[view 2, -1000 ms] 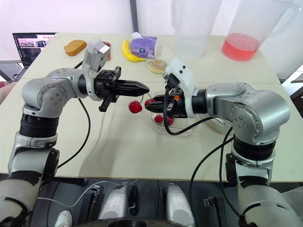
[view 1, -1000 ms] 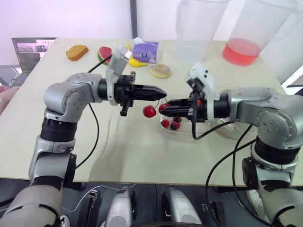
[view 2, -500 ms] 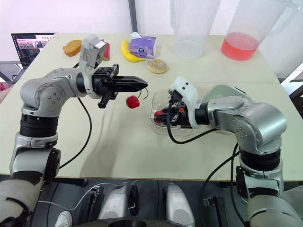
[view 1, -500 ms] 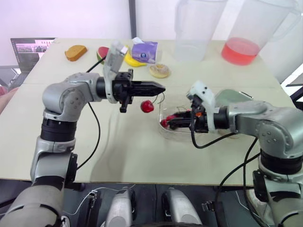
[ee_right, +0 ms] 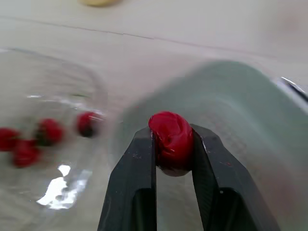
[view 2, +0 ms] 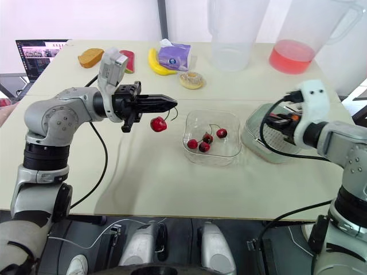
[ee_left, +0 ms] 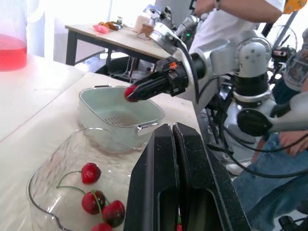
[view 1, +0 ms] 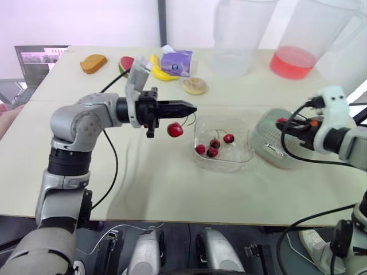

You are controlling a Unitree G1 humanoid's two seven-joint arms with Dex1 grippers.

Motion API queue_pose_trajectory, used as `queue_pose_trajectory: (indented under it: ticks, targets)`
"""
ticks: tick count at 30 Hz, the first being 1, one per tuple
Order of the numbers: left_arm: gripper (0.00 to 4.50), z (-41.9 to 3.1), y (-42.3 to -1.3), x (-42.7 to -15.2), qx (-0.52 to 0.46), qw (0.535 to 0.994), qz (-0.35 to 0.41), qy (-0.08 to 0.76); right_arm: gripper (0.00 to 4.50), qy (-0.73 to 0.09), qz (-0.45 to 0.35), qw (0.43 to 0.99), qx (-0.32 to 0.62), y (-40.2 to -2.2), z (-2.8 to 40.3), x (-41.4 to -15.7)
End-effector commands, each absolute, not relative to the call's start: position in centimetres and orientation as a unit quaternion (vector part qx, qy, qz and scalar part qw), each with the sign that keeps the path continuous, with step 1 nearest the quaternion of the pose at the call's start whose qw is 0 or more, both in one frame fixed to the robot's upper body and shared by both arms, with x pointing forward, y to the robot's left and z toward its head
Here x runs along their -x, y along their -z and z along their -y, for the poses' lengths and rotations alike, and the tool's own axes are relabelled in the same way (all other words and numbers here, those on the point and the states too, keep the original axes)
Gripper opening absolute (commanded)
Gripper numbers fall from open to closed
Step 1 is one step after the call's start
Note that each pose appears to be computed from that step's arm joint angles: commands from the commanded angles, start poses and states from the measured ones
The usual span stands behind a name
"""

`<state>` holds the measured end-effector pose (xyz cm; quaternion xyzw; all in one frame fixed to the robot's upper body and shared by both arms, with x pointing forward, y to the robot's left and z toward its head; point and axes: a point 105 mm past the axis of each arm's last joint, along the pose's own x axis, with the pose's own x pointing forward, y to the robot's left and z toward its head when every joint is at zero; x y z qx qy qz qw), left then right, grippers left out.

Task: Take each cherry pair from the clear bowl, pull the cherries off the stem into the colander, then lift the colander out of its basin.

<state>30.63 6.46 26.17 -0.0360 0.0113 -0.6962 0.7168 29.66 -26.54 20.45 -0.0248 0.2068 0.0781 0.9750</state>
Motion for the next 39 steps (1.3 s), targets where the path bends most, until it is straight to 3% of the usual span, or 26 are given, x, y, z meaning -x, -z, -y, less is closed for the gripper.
queue_pose_trajectory:
  ticks: [1, 8, 16, 17, 20, 23, 29, 34, 39]
  targets:
    - [0.00, -6.7, -27.2, -30.2, 0.031, 0.723, 0.014, 0.690, 0.56, -0.016, -0.197, 0.980, 0.032, -19.8, 28.2, -29.1]
    - [0.00, -6.7, -27.1, -30.5, 0.029, 0.732, 0.016, 0.680, 0.56, 0.025, -0.204, 0.978, 0.031, -18.5, 29.7, -29.2]
    - [0.00, -6.7, -27.1, -30.6, 0.028, 0.735, 0.019, 0.677, 4.32, 0.010, -0.174, 0.985, 0.013, -20.0, 29.3, -29.3]
    - [0.00, -6.7, -27.1, -30.7, 0.026, 0.735, 0.019, 0.677, 4.43, 0.002, -0.165, 0.986, 0.008, -20.5, 29.1, -29.4]
    - [0.00, -6.8, -27.2, -30.7, 0.025, 0.736, 0.019, 0.676, 4.43, -0.045, -0.124, 0.991, 0.011, -22.9, 27.5, -29.5]
    - [0.00, -6.9, -27.3, -30.7, 0.023, 0.736, 0.021, 0.677, 4.43, -0.194, -0.096, 0.976, 0.025, -24.7, 22.6, -28.7]
    - [0.00, -6.6, -27.4, -30.4, 0.014, 0.720, 0.021, 0.694, 4.43, -0.475, -0.162, 0.864, 0.032, -22.2, 13.1, -24.7]
    - [0.00, -6.1, -27.4, -30.1, 0.012, 0.706, 0.021, 0.708, 4.43, -0.551, -0.148, 0.821, 0.009, -22.4, 7.5, -25.4]
    - [0.00, -5.9, -27.4, -29.7, 0.013, 0.696, 0.020, 0.718, 4.43, -0.546, -0.135, 0.827, 0.001, -23.1, 5.3, -27.4]
